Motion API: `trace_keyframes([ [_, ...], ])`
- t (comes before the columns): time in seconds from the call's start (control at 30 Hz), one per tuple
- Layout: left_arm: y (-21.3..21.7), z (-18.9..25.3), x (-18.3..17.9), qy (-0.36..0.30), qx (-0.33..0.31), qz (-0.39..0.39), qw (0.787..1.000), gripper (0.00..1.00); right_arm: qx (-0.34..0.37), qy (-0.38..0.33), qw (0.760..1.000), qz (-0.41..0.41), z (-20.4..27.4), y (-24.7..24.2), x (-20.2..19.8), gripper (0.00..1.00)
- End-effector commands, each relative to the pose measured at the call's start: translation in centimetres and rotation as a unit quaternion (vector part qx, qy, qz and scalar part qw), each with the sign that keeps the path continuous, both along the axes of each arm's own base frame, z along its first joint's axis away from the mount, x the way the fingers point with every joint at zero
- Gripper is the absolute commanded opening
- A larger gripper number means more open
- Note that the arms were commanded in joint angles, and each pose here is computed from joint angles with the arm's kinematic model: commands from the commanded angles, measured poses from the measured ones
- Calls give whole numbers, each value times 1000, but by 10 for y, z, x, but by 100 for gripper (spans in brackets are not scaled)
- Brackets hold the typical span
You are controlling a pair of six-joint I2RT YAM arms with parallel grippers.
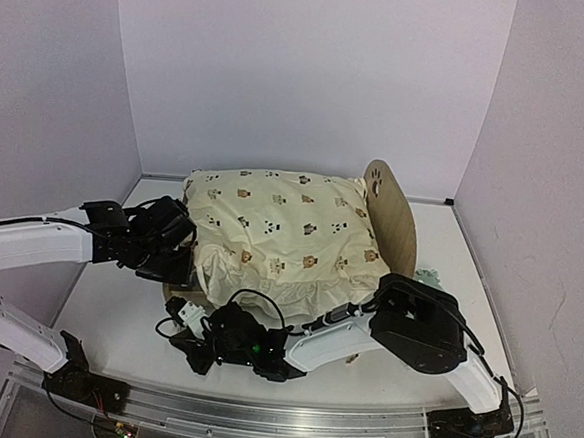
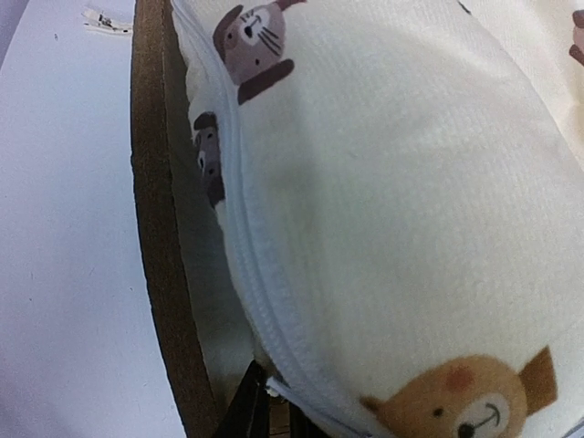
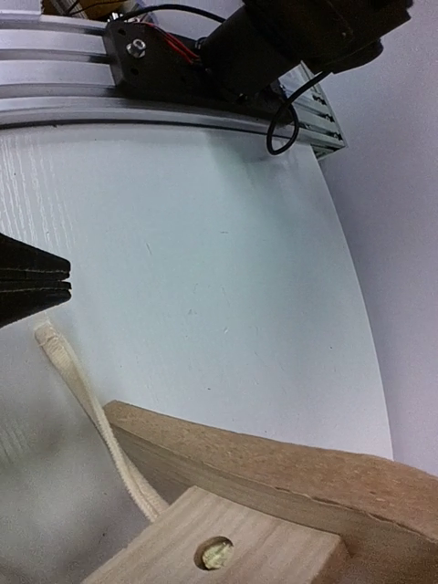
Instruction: Set up the pet bed
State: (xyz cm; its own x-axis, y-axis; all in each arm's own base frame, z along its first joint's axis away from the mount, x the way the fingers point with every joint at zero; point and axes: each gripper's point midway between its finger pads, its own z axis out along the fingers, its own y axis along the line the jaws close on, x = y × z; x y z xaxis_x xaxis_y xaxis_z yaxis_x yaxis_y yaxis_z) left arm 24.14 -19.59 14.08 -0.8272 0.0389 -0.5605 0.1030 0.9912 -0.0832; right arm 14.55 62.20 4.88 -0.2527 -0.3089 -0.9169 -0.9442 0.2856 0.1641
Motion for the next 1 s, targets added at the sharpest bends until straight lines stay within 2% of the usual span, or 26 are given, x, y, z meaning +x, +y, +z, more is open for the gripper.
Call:
trace_keyframes([
  [0.0,11,5,-4,-10,7,-1,1000,10,22,3,999,-25,40,0,4,2],
  [0.03,11,5,-4,-11,7,-1,1000,8,15,0,999,-36,38,-1,8,10],
  [0.1,11,4,-4,-10,9,-1,1000,5,1,-5,999,-52,32,0,15,36],
  [0.13,11,2,-4,-8,10,-1,1000,4,-11,-7,998,-63,26,-1,18,46],
  [0.3,11,0,-4,-6,11,-3,1000,2,-38,-4,994,-103,12,-1,32,61],
  [0.5,10,2,-4,-9,10,-7,1000,2,-40,-13,991,-127,6,4,41,62],
  [0.8,7,-1,-3,-5,11,-12,1000,2,-53,-16,985,-162,-19,6,53,57],
  [0.9,7,-1,-4,-3,13,-15,1000,2,-55,-22,984,-171,-28,7,58,51],
  [0.97,7,-2,-4,-1,15,-16,1000,2,-49,-24,983,-174,-29,8,59,41],
])
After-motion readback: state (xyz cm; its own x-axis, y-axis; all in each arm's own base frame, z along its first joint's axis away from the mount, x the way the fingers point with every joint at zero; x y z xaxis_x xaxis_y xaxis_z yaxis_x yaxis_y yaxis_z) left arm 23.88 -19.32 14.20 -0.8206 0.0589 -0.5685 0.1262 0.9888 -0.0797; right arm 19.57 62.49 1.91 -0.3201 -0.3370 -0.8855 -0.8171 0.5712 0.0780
